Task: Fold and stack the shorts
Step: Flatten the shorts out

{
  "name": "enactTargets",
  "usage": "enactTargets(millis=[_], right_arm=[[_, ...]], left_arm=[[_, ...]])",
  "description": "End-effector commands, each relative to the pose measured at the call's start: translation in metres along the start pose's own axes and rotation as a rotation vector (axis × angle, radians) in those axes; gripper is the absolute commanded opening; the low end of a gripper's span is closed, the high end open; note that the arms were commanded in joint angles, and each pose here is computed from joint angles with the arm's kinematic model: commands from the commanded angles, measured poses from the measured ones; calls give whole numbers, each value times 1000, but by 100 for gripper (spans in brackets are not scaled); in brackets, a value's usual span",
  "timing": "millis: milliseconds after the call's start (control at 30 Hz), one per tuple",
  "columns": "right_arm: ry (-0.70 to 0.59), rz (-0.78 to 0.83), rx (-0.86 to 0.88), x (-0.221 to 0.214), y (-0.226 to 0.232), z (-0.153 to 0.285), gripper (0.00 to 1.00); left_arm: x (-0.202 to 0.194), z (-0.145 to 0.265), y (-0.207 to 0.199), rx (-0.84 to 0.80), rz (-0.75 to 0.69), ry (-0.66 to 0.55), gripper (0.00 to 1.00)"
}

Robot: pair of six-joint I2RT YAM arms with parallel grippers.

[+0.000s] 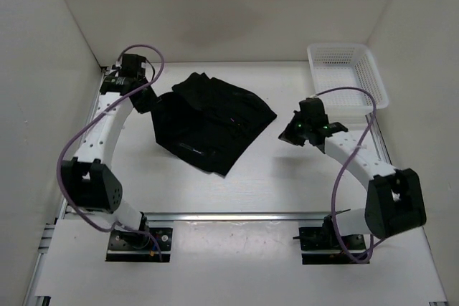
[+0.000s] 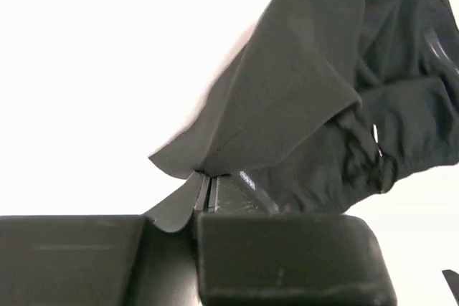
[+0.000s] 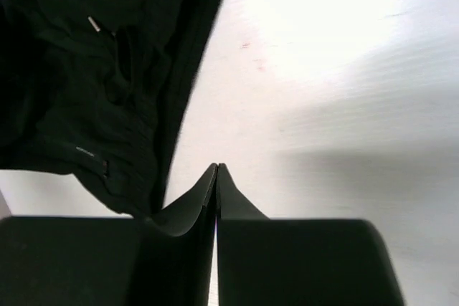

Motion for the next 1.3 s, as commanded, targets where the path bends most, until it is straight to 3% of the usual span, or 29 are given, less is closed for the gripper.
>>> enactTargets(millis=[0, 100, 133, 167, 233, 267, 300, 333, 433, 467, 500, 633, 733, 867, 1000, 1033, 1100, 1267], right_arm=[[60, 82, -55, -16, -24, 13, 0], [154, 135, 23, -45, -6, 16, 2], [170, 167, 75, -53, 4, 12, 11], [240, 211, 107, -75, 17, 9, 36], [271, 282, 139, -97, 39, 6, 53], [288, 327, 100, -110, 45, -2, 66], [288, 421, 139, -126, 71, 4, 66], [299, 454, 74, -136, 72, -8, 70], [344, 524, 89, -160, 94, -17, 70], [348, 571, 83, -168, 97, -18, 70], [263, 611, 69, -164, 113, -18, 69], [225, 889, -64, -183, 121, -39, 69], [207, 987, -153, -184, 114, -61, 70], [166, 1045, -215, -183, 110, -78, 61], [140, 1052, -278, -179, 101, -87, 42], [130, 1039, -303, -175, 96, -89, 22], [92, 989, -316, -167, 91, -80, 3], [25, 870, -368, -142, 50, -41, 0]], left_arm=[[-19, 6, 10, -67, 75, 33, 10], [-30, -3, 24, -62, 119, 59, 10], [-27, -3, 28, -65, 123, 61, 10], [-29, -10, 27, -65, 122, 87, 10], [-26, -11, 29, -69, 122, 87, 10], [-25, -15, 32, -59, 132, 92, 10], [-25, -15, 32, -58, 132, 92, 10], [-23, -15, 35, -53, 141, 90, 10], [-21, -16, 41, -44, 156, 85, 10], [-21, -16, 41, -44, 156, 85, 10], [-17, -14, 41, -56, 164, 79, 10], [-13, -12, 43, -63, 173, 72, 10], [-10, -14, 46, -73, 181, 78, 10], [-5, -12, 50, -76, 196, 69, 10], [-2, -13, 51, -81, 204, 70, 10], [-2, -13, 53, -86, 211, 72, 10], [-2, -13, 53, -95, 202, 75, 10], [-15, -13, 55, -106, 204, 108, 10]])
Point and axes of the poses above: each gripper's point midway between its finger pads, its own z axis back along the fingers, its own y axis along the line the jaws close on, x = y × z, the point moved 9 cm from there along z, back along the fingers, and after that the axes turned 6 degrees about -z, right-handed, at the moved point
